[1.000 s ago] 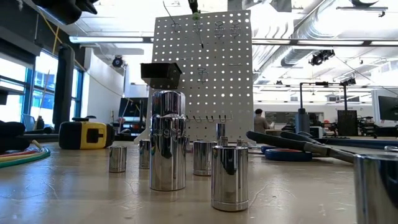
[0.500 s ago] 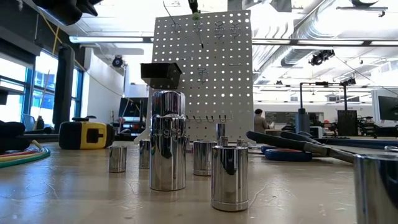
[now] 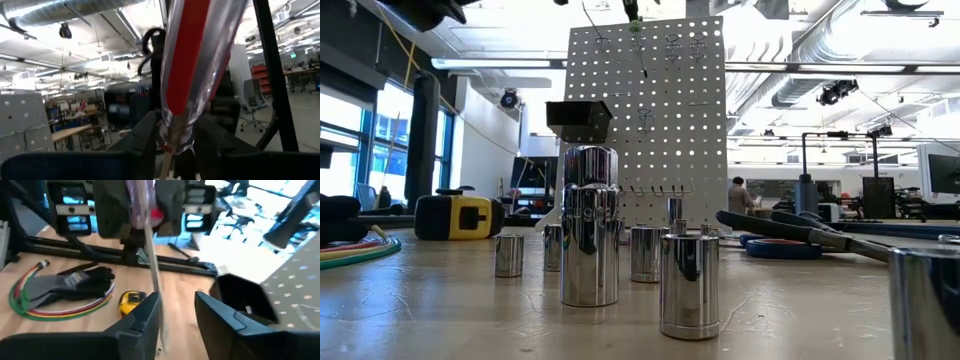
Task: Hang tools onto peg board
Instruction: Hang the red screwdriver on the white peg board
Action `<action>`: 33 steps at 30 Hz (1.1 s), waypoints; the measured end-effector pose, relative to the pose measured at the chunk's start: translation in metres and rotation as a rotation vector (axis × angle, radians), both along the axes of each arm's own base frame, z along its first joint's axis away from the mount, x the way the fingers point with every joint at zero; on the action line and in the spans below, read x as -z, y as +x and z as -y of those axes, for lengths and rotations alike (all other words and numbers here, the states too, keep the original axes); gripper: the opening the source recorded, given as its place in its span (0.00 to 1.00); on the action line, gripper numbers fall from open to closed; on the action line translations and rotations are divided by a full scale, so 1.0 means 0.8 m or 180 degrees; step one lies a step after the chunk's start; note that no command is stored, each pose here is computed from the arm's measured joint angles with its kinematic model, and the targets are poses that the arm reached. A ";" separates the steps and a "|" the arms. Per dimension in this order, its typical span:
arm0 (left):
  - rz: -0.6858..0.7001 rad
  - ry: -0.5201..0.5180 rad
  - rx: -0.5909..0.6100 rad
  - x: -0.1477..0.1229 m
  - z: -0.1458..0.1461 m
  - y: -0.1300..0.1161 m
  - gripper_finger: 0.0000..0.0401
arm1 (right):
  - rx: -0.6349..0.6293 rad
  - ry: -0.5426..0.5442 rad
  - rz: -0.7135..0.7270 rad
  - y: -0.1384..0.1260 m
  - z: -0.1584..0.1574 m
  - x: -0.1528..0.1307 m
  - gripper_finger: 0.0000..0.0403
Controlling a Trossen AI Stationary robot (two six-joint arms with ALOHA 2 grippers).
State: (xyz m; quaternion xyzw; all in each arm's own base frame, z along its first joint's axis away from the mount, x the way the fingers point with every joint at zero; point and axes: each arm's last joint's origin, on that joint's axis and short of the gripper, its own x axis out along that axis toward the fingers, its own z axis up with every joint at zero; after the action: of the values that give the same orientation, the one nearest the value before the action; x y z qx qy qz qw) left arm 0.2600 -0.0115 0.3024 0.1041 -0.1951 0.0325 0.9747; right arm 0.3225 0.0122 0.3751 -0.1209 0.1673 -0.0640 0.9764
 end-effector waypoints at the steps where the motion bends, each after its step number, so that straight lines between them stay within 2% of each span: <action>1: -0.0047 -0.0003 -0.0018 -0.001 0.000 -0.002 0.21 | 0.0025 -0.0036 -0.0026 -0.004 -0.002 -0.002 0.32; 6: -0.0272 -0.0023 -0.0085 -0.005 -0.004 -0.005 0.21 | 0.0047 -0.0149 0.0074 -0.019 -0.013 -0.016 0.41; 12: -0.0815 -0.0044 -0.0123 -0.018 -0.007 0.012 0.21 | -0.0151 -0.0190 0.0427 -0.011 -0.021 -0.026 0.50; 20: -0.1271 -0.0038 -0.0123 -0.024 -0.007 0.035 0.21 | -0.0321 -0.0305 0.0519 0.001 -0.024 -0.022 0.51; 33: -0.1358 -0.0097 -0.0094 -0.014 -0.006 0.048 0.21 | -0.0439 -0.0375 0.0504 0.024 -0.028 -0.005 0.51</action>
State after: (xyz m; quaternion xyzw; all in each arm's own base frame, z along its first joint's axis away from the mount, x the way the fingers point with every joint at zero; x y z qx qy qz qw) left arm 0.2981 -0.0067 0.3138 0.0968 0.0177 0.0270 0.9948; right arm 0.3417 0.0347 0.3793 -0.1839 0.0768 -0.0157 0.9798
